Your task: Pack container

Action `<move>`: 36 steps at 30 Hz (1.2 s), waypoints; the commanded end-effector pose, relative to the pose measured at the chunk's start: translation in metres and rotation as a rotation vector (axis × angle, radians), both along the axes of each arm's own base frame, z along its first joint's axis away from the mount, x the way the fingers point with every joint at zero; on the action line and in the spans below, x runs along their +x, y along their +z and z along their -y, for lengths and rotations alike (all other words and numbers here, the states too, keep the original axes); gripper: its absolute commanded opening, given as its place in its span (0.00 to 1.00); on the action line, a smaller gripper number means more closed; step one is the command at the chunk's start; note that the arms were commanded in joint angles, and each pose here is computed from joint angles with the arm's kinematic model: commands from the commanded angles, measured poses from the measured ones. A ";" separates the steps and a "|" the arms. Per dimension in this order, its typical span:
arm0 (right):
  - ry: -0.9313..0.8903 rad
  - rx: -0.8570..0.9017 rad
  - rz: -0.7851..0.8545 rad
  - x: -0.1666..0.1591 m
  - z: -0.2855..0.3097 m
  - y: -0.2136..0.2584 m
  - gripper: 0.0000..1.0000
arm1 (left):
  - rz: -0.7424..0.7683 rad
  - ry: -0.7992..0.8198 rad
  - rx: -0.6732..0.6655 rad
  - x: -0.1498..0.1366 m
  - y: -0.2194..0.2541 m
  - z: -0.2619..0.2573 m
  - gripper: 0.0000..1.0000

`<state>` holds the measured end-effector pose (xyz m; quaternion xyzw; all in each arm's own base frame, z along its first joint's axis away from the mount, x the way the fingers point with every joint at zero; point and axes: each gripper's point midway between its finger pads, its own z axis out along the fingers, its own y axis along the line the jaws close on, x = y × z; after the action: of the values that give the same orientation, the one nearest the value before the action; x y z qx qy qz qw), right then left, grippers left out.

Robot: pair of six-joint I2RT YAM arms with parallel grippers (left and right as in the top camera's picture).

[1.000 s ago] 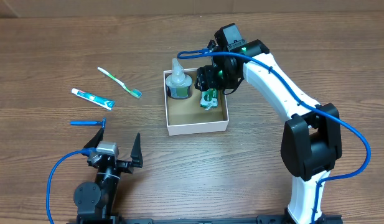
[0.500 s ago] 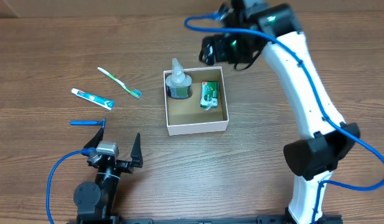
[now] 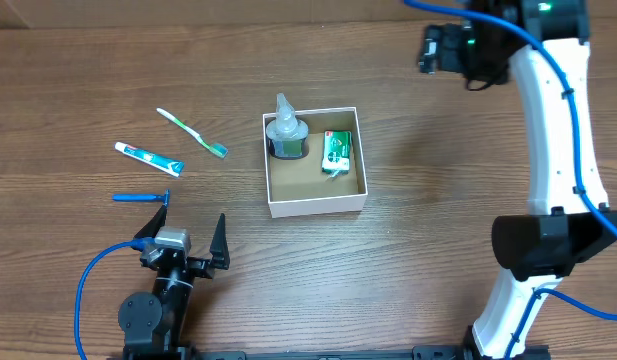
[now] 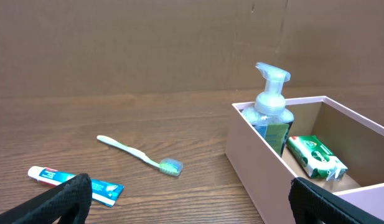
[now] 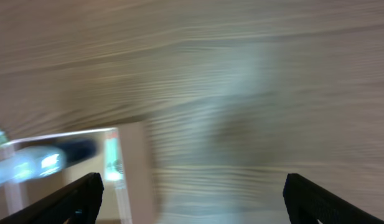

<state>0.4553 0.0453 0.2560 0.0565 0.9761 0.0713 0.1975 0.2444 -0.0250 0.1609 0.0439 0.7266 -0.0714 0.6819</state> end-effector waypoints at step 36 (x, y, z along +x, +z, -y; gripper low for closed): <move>-0.354 -0.207 -0.104 0.006 0.167 -0.110 1.00 | 0.001 0.002 -0.017 0.000 0.000 -0.001 1.00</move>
<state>0.4658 -0.1008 0.1478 0.1921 0.9664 -0.0492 0.1636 0.2444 -0.0250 0.1609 0.0439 0.7266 -0.0714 0.6819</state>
